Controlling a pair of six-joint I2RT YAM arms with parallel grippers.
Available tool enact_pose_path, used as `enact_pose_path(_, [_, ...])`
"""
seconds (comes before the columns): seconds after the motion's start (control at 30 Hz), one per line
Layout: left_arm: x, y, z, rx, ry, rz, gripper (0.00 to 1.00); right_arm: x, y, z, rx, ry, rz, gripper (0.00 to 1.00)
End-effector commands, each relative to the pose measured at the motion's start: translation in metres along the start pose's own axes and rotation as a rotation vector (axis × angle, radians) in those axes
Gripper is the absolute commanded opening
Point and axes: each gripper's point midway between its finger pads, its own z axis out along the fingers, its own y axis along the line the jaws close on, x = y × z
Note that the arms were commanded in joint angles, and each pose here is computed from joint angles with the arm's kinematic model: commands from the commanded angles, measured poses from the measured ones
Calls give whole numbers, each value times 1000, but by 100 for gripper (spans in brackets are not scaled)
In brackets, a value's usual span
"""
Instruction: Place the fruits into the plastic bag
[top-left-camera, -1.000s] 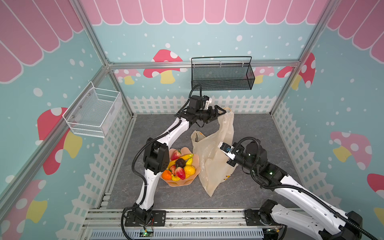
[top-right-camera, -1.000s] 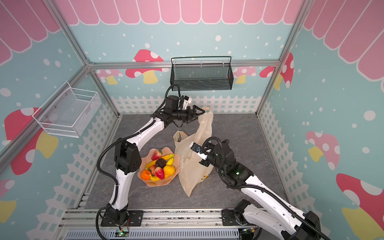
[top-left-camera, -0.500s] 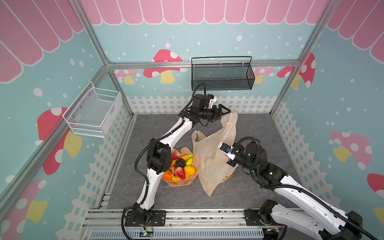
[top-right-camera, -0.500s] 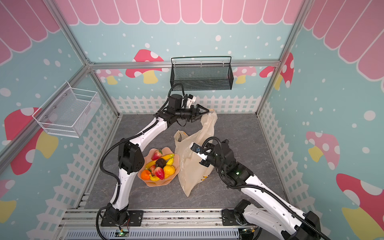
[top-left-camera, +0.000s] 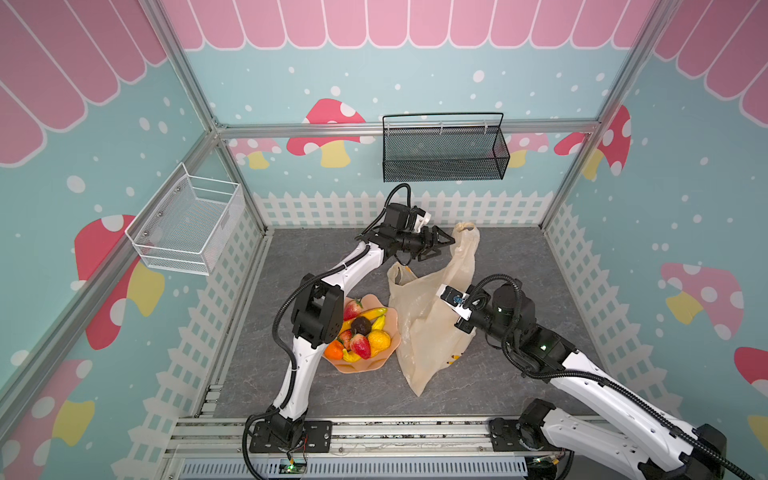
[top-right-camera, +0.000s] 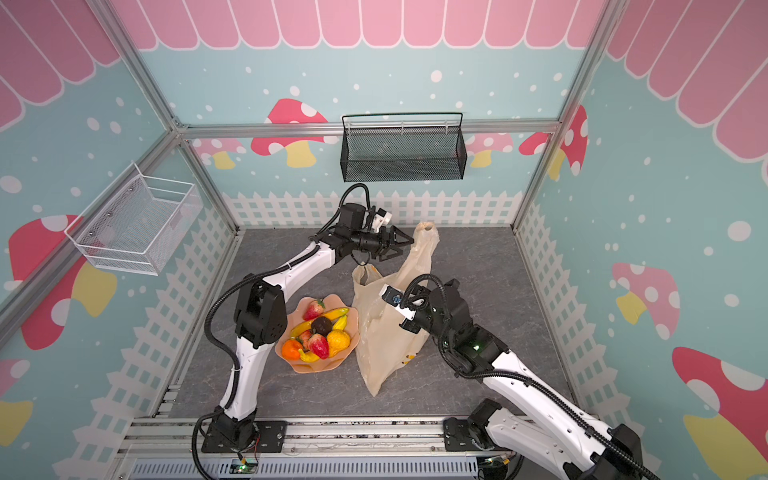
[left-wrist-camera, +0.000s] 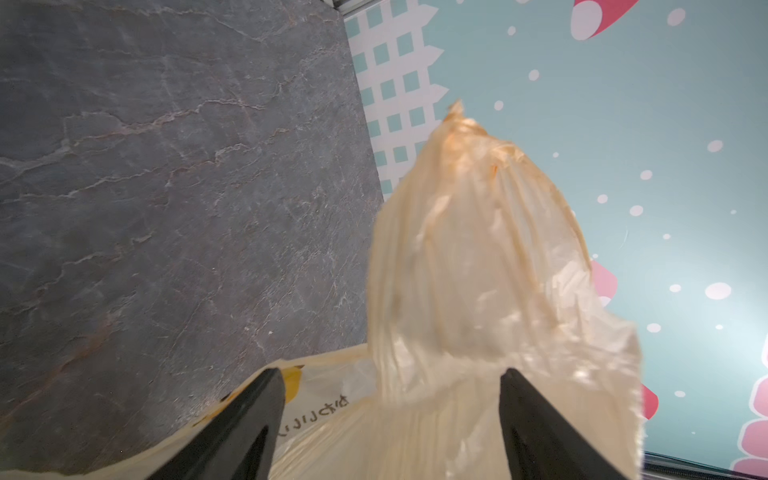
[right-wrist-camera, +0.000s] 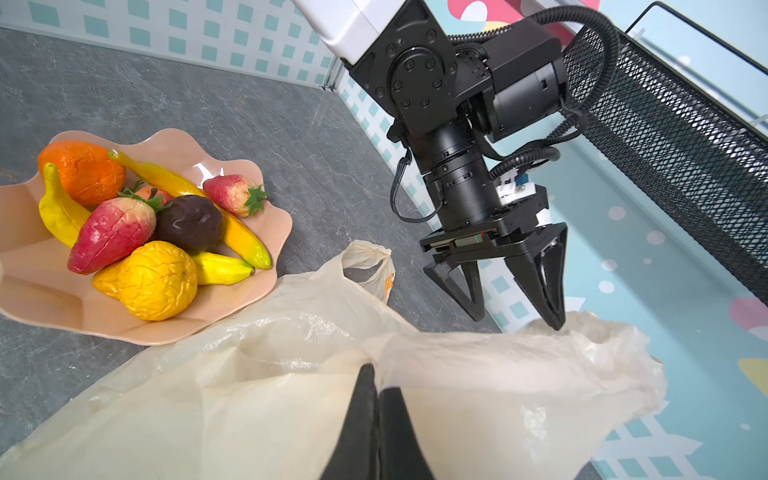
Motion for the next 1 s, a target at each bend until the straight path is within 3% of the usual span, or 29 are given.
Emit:
enact_pose_path(0.0, [2, -43, -6, 87, 5, 96, 83, -10, -4, -4, 10, -24, -23, 0])
enact_pose_path(0.2, [11, -61, 1, 221, 7, 85, 80, -9, -4, -1, 5, -14, -28, 0])
enact_pose_path(0.37, [3, -95, -16, 381, -33, 85, 65, -2, -1, 4, 5, 3, -19, 0])
enact_pose_path(0.4, [5, -103, -16, 409, -22, 89, 60, -1, 0, 4, 4, 4, -17, 0])
enact_pose_path(0.6, [16, -141, -21, 540, 32, 116, 10, 4, 0, 8, 12, 17, -12, 0])
enact_pose_path(0.67, [16, -147, -27, 547, 22, 122, 2, 7, -1, 8, 24, 23, -11, 0])
enact_pose_path(0.83, [-6, -151, -56, 446, -101, 185, 0, 16, -11, 10, 86, 43, -3, 0])
enact_pose_path(0.97, [-23, -180, -81, 429, -185, 286, 0, 25, -38, 9, 211, 66, 18, 0])
